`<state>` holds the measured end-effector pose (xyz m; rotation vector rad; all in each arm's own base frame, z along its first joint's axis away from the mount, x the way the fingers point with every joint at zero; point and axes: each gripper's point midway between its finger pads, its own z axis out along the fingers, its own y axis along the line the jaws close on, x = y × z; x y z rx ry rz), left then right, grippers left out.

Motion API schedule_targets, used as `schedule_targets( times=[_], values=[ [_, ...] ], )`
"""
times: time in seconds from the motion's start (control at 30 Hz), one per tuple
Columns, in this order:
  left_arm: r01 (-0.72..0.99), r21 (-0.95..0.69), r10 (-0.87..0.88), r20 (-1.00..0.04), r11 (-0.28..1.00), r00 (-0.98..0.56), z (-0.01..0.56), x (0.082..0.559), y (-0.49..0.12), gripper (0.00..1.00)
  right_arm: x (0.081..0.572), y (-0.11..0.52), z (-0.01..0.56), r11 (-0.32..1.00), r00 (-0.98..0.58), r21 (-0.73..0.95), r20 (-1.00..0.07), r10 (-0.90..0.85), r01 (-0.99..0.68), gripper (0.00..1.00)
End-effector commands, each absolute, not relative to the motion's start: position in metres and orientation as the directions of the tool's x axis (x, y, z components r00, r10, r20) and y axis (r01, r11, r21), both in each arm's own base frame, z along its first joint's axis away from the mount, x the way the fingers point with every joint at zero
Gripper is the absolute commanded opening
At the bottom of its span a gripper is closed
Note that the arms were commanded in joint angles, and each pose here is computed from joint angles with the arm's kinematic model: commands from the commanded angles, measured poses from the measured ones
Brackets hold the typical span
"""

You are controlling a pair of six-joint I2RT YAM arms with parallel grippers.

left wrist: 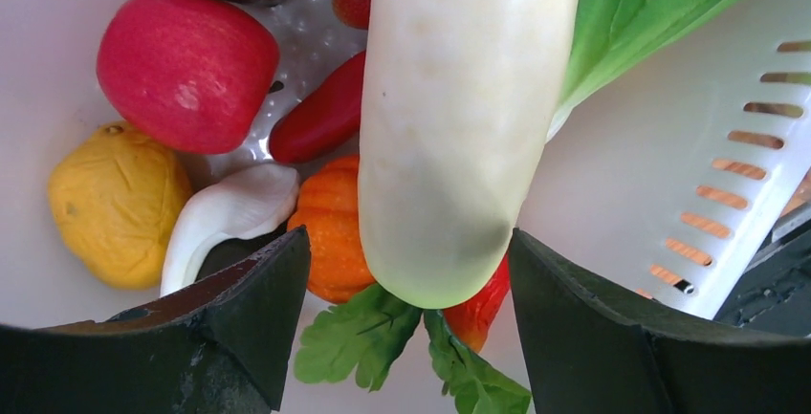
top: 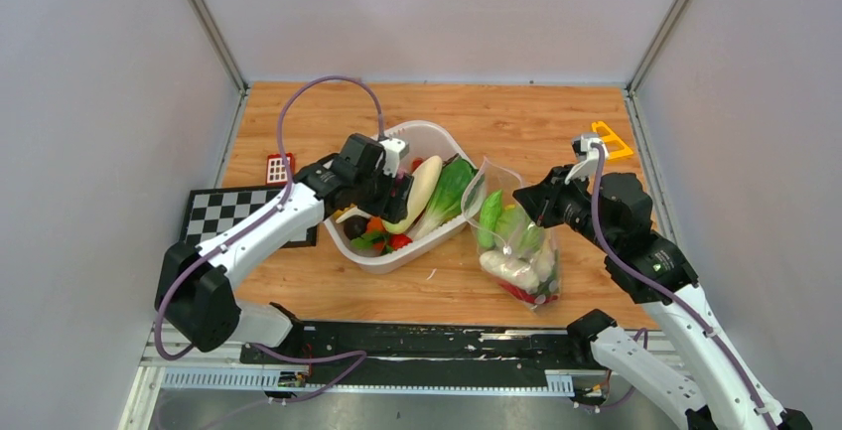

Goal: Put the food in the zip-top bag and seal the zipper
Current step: Pick up the fake vegetable from the bin.

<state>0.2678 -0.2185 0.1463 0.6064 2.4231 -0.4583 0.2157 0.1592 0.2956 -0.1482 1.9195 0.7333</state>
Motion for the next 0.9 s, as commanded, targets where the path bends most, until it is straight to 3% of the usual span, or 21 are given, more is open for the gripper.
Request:
schedule_targets(
  times=[0.0, 0.13, 0.33, 0.4, 0.7, 0.87],
  values=[
    [0.571, -0.194, 0.381, -0.572, 0.798, -0.727, 0.132, 0.254, -0.22, 0.82, 0.218, 0.164, 0.312, 0.785, -0.423, 0.437, -0.871, 0.248, -0.44, 0.06],
    [0.579, -0.246, 0.381, -0.548, 0.777, -0.744, 0.114, 0.245, -0.226, 0.79, 0.218, 0.164, 0.309, 0.785, -0.429, 0.439, -0.869, 0.247, -0.437, 0.06],
    [0.587, -0.249, 0.36, -0.59, 0.771, -0.723, 0.129, 0.252, -0.232, 0.38, 0.217, 0.163, 0.311, 0.784, -0.426, 0.44, -0.869, 0.25, -0.437, 0.06],
    [0.591, -0.235, 0.342, -0.63, 0.771, -0.697, 0.147, 0.255, -0.231, 0.32, 0.216, 0.162, 0.311, 0.786, -0.424, 0.439, -0.87, 0.251, -0.436, 0.06],
    [0.622, -0.217, 0.224, -0.804, 0.752, -0.551, 0.246, 0.244, -0.22, 0.18, 0.216, 0.162, 0.311, 0.783, -0.424, 0.445, -0.868, 0.258, -0.434, 0.06],
    [0.705, -0.346, 0.115, -0.848, 0.619, -0.517, 0.29, 0.214, -0.238, 0.15, 0.216, 0.166, 0.31, 0.771, -0.431, 0.458, -0.863, 0.265, -0.443, 0.06]
  ],
)
